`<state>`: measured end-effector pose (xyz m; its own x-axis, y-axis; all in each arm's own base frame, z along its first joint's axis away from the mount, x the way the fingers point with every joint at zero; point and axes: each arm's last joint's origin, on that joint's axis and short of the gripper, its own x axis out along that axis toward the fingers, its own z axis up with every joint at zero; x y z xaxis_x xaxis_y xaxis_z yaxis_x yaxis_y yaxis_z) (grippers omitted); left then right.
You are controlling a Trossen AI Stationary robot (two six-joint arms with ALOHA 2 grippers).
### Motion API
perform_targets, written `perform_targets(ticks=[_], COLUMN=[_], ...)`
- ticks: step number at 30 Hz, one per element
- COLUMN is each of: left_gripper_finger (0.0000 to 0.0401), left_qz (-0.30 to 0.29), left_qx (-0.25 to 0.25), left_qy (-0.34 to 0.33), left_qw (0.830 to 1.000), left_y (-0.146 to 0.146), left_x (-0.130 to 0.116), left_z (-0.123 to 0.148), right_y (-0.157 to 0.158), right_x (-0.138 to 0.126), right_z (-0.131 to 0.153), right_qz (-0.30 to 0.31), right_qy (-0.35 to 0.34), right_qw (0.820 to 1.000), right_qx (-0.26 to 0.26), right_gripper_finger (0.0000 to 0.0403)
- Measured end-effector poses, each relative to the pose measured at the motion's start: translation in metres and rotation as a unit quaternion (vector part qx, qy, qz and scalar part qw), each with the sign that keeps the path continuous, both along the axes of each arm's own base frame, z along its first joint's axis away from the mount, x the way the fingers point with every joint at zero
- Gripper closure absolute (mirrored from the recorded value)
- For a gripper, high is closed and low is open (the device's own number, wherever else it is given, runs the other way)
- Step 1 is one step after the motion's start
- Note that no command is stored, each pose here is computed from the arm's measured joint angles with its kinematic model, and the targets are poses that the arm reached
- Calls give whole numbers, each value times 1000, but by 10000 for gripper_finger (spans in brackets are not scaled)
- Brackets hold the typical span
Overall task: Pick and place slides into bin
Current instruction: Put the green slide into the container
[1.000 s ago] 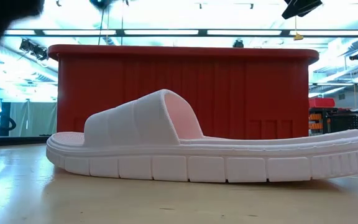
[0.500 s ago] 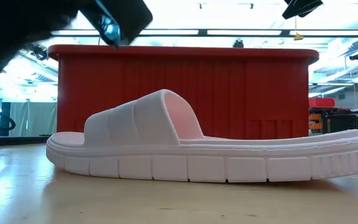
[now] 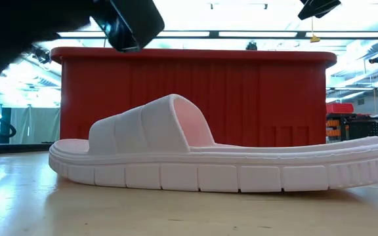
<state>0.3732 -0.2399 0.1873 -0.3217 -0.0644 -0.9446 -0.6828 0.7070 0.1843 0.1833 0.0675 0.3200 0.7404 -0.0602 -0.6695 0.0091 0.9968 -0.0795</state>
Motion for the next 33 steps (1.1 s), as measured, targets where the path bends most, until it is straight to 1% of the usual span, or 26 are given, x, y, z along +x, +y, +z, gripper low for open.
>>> perform_targets(ticks=[3, 6, 10, 16, 20, 24, 28, 30, 32, 33], left_gripper_finger=[240, 244, 263, 289, 293, 294, 294, 294, 294, 294], left_qz=[3, 5, 29, 53, 49, 40, 11, -1, 6, 15], left_qx=[-23, -40, -46, -56, -63, -44, -41, -48, -49, -42], left_qy=[11, 22, 29, 6, -16, -34, -42, -55, -82, -102], left_qw=[1000, 999, 998, 997, 997, 998, 998, 997, 995, 994], left_y=[-2, -5, -8, -13, -14, -14, -15, -12, -6, -1], left_x=[-1, -3, -5, -3, -1, -2, -5, -7, -11, -14], left_z=[0, 1, 6, 22, 32, 34, 36, 46, 67, 79], right_y=[0, 0, 0, 0, 0, 0, 0, 0, 0, 0], right_x=[0, 0, 0, 1, 1, 1, 1, 1, 1, 1], right_z=[0, 0, 0, 1, 1, 1, 1, 1, 1, 1], right_qz=[0, 2, 4, 7, 7, 8, 8, 8, 8, 8], right_qy=[0, 0, 0, -3, -3, -5, -7, -7, -7, -7], right_qw=[1000, 1000, 1000, 1000, 1000, 1000, 1000, 1000, 1000, 1000], right_qx=[0, -2, -5, -8, -9, -11, -11, -11, -11, -11], right_gripper_finger=[241, 241, 241, 241, 241, 241, 241, 241, 241, 241])
